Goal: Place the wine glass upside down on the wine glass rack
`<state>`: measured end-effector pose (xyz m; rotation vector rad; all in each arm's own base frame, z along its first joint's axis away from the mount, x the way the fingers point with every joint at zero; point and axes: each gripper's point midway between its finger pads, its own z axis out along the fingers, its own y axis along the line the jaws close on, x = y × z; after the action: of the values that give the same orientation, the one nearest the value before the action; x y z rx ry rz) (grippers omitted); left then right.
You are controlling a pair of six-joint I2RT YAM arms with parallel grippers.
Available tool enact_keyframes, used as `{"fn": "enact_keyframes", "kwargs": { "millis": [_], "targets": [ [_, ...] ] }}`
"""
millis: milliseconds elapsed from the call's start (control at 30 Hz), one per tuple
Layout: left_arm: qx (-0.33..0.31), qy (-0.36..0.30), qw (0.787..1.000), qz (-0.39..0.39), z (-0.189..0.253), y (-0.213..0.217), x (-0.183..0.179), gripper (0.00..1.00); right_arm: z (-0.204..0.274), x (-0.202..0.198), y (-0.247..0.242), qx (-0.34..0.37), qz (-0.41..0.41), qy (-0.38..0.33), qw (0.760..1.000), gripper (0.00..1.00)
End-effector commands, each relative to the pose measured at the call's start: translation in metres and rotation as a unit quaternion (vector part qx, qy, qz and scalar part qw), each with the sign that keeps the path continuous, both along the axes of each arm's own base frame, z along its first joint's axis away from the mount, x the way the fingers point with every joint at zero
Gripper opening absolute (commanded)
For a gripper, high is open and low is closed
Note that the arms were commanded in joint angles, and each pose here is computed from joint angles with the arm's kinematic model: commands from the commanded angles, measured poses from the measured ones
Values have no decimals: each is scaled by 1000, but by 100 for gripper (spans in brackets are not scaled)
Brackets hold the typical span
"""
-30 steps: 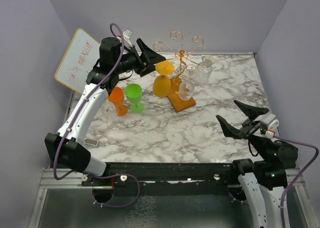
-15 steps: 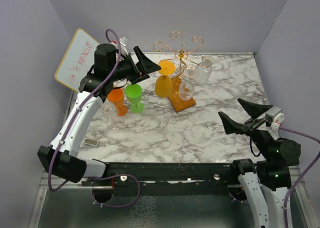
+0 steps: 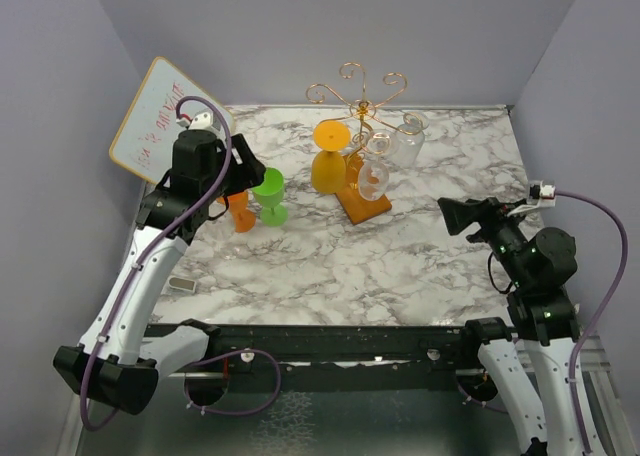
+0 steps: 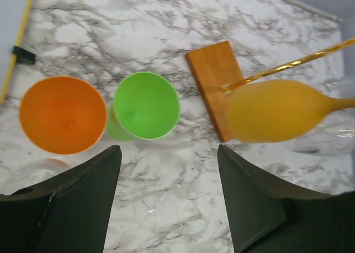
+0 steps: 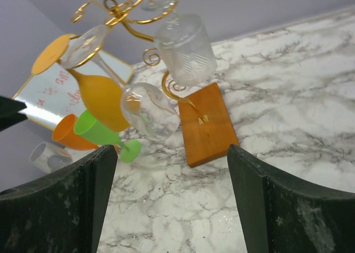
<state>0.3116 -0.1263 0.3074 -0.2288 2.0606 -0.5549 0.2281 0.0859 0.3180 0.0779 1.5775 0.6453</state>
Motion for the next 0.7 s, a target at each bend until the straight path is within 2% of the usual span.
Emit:
{"fn": "enact_keyframes", "kwargs": {
  "millis": [0,100,267,433,667],
  "targets": [
    [103,23,992,71,-38,43,3,67,-28,13,-28,46,-98,58,992,84],
    [99,22,994,32,-51,29,9,58,-36,20,-36,61,-126,74,987,84],
    [50,14,997,-53,-63,-11,23,49,-48,36,-33,85,-131,107,982,82],
    [42,2,996,-83,-73,-27,41,49,-64,51,-31,103,-139,144,974,81],
    [52,44,994,-90,-102,-34,57,55,-85,72,-36,114,-169,179,962,81]
  ]
}}
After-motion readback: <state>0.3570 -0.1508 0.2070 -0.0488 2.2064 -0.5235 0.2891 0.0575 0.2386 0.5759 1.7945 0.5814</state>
